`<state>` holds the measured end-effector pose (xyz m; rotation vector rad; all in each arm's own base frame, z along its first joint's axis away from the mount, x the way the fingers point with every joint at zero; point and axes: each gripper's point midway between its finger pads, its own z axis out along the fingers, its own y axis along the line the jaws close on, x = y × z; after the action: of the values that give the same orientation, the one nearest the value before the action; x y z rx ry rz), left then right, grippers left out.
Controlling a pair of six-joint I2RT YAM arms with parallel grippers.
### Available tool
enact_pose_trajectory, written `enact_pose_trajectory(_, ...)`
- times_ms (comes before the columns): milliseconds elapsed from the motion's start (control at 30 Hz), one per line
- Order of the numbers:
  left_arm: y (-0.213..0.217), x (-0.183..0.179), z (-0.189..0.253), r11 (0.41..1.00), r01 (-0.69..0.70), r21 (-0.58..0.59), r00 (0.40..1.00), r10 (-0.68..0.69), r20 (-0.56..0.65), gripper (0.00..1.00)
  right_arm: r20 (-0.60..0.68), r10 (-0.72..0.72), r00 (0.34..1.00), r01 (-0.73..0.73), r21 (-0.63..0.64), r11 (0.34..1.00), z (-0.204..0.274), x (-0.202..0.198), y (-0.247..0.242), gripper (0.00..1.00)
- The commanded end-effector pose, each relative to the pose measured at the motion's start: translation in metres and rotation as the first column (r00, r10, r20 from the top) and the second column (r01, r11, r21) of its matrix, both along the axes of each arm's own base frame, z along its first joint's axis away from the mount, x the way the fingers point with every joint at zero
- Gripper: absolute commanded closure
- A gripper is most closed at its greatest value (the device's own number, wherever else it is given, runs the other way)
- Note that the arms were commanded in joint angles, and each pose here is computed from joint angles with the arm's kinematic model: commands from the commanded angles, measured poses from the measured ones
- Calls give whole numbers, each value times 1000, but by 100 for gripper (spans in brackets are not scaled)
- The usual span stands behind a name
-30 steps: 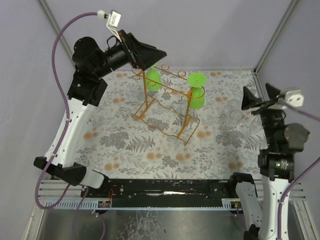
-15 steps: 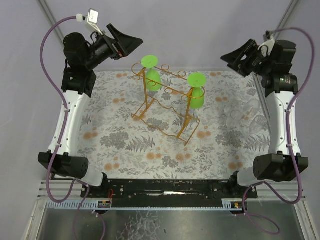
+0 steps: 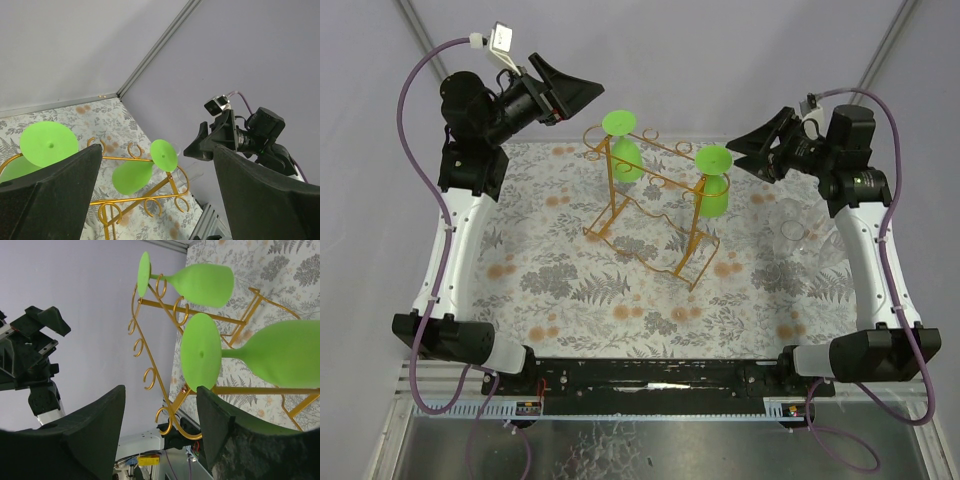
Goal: Take the wine glass off the wine glass rack
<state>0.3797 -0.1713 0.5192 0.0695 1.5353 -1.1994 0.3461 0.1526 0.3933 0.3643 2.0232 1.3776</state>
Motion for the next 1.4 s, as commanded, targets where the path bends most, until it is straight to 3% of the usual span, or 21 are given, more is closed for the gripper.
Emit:
enact_pose_trajectory(0,1,-11,15,1000,21,-11,998,-20,59,9,11,17,1000,-17,6,1000,-2,-8,5,35)
enact_pose_trajectory(500,-1,-14,13,999,31,-5,998,-31,62,9,-23,-21,1000,21,-28,999,-19,6,2,39)
enact_pose_trajectory(833,0,-17,14,999,35,-1,997,-34,68,9,-42,-5,999,4,-27,1000,-24,11,9,50)
enact_pose_trajectory(1033,-1,-18,13,999,39,-2,997,-39,65,9,-51,10,999,-11,-23,1000,-27,11,13,64)
enact_pose_trajectory(1233,-1,-20,11,999,40,1,997,-40,65,9,-46,16,999,-16,-14,1000,-22,8,15,97)
enact_pose_trajectory(1367,-1,-19,11,999,40,-2,997,-39,62,9,-29,4,1000,-4,-2,1000,-12,5,14,100)
